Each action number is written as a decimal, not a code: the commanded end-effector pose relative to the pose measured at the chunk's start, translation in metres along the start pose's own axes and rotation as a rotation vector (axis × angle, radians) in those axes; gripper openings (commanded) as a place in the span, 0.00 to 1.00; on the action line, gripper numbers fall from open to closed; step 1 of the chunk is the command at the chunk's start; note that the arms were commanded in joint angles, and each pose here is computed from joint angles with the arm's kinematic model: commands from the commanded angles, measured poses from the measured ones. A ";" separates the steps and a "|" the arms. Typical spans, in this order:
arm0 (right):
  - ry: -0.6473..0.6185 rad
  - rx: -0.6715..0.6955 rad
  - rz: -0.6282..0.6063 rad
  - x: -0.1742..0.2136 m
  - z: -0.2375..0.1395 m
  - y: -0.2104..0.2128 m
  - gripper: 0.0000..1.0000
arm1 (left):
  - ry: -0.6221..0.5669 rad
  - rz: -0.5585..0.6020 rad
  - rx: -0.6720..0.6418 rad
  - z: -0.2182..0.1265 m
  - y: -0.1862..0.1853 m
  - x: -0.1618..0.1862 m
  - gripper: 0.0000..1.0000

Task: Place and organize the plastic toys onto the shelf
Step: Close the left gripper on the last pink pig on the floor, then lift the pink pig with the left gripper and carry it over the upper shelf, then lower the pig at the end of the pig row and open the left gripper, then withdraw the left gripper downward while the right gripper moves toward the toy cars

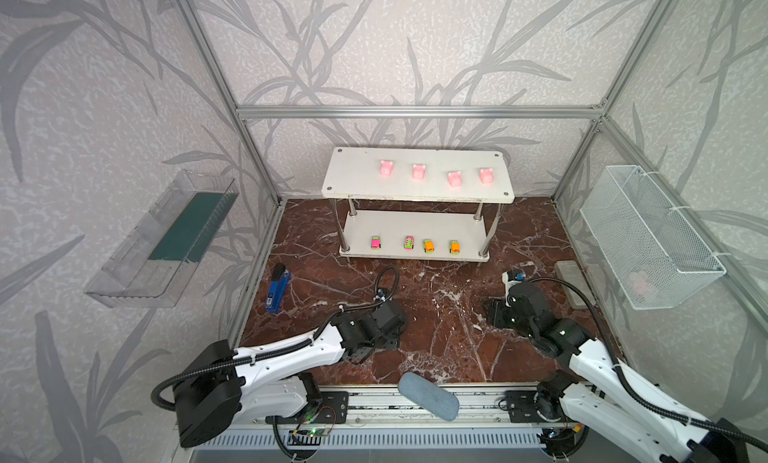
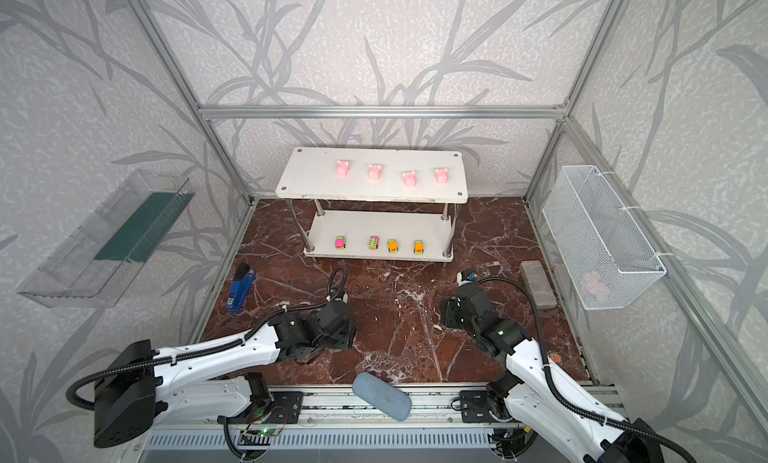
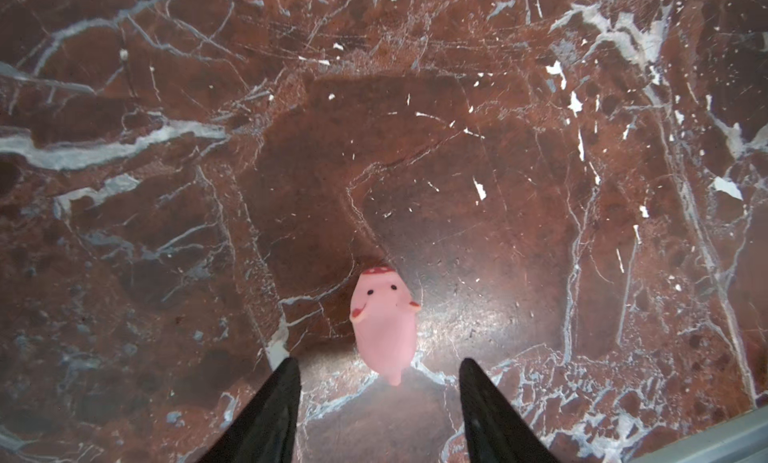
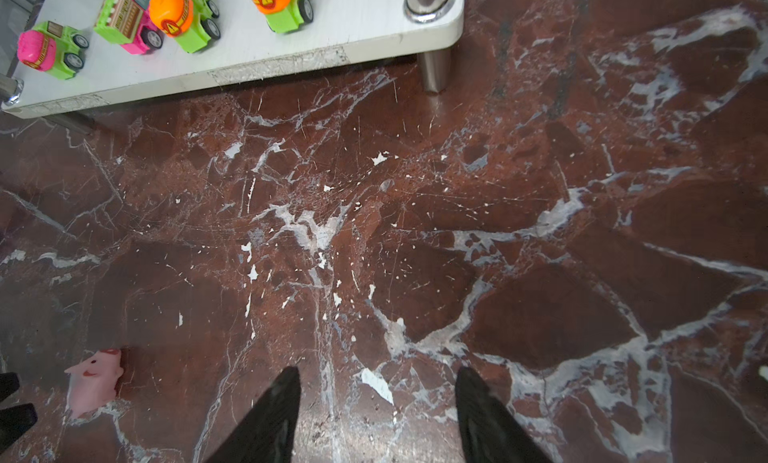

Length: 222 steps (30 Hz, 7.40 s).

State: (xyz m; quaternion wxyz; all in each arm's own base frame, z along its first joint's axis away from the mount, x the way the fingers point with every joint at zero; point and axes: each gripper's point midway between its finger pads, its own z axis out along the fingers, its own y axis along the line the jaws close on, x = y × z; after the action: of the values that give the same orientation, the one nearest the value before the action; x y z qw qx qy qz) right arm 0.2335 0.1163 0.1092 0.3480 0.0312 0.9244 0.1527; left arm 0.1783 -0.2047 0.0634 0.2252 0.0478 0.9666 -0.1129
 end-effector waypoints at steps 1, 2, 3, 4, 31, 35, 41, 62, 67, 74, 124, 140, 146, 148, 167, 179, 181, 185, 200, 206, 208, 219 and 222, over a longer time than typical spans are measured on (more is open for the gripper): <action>0.013 -0.006 -0.001 0.006 0.003 0.000 0.60 | -0.015 -0.046 -0.004 0.006 -0.003 0.001 0.60; 0.016 -0.005 -0.001 0.006 0.004 0.000 0.61 | -0.009 -0.045 -0.006 0.008 -0.003 0.003 0.60; 0.016 -0.006 0.000 0.007 0.004 0.000 0.61 | -0.004 -0.044 -0.004 0.010 -0.004 0.004 0.61; 0.016 -0.006 0.001 0.007 0.005 0.000 0.61 | 0.001 -0.044 -0.003 0.012 -0.005 0.005 0.61; 0.042 -0.006 0.018 0.015 0.020 0.000 0.61 | 0.091 -0.064 -0.069 0.044 -0.001 0.025 0.45; 0.045 -0.003 0.021 0.017 0.021 -0.001 0.61 | 0.097 -0.066 -0.078 0.046 -0.001 0.026 0.41; 0.048 0.000 0.024 0.019 0.023 -0.002 0.61 | 0.104 -0.063 -0.084 0.047 -0.002 0.026 0.34; 0.060 0.003 0.030 0.022 0.027 -0.003 0.61 | 0.049 0.010 -0.144 -0.016 0.007 -0.012 0.24; 0.062 0.002 0.031 0.023 0.028 -0.003 0.61 | -0.035 -0.013 -0.060 -0.065 0.007 -0.049 0.24; 0.058 -0.006 0.033 0.023 0.029 -0.003 0.61 | -0.188 -0.044 -0.019 -0.153 0.030 -0.108 0.24; 0.094 0.007 0.042 0.029 0.041 -0.005 0.61 | -0.456 -0.052 -0.096 -0.183 0.075 -0.408 0.25; 0.102 0.014 0.045 0.029 0.045 -0.005 0.61 | -0.439 -0.053 -0.081 -0.164 0.082 -0.419 0.25; 0.105 0.014 0.046 0.029 0.046 -0.004 0.61 | -0.425 -0.048 -0.082 -0.158 0.083 -0.420 0.27; 0.105 0.015 0.046 0.029 0.046 -0.004 0.61 | -0.422 -0.047 -0.083 -0.156 0.083 -0.420 0.27; 0.118 0.005 0.044 0.028 0.051 0.000 0.61 | -0.435 -0.048 -0.086 -0.158 0.085 -0.423 0.35; 0.124 0.004 0.046 0.029 0.053 0.001 0.61 | -0.468 -0.054 -0.090 -0.172 0.086 -0.426 0.42; 0.122 0.003 0.047 0.029 0.053 0.001 0.61 | -0.492 -0.055 -0.088 -0.182 0.085 -0.428 0.42; 0.122 0.001 0.048 0.029 0.053 0.001 0.61 | -0.559 -0.054 -0.071 -0.209 0.080 -0.432 0.46; 0.125 -0.009 0.055 0.029 0.054 0.003 0.61 | -0.834 -0.059 0.098 -0.332 0.051 -0.392 0.49; 0.128 -0.043 0.054 0.028 0.053 0.010 0.61 | -0.900 -0.106 0.193 -0.340 0.051 -0.329 0.49; 0.126 -0.056 0.048 0.026 0.052 0.014 0.61 | -0.895 -0.120 0.216 -0.331 0.052 -0.305 0.49; 0.079 -0.103 -0.072 0.001 0.043 0.053 0.61 | -0.703 -0.174 0.288 -0.233 0.061 -0.197 0.49; 0.066 -0.113 -0.120 -0.007 0.044 0.069 0.61 | -0.662 -0.187 0.293 -0.206 0.063 -0.181 0.49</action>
State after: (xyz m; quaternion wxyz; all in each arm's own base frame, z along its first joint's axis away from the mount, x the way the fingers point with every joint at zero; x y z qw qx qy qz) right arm 0.2576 0.1839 0.0930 0.3132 -0.0279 0.9288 0.1963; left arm 0.2629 -0.0961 0.3126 0.4955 -0.0471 0.8280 -0.2583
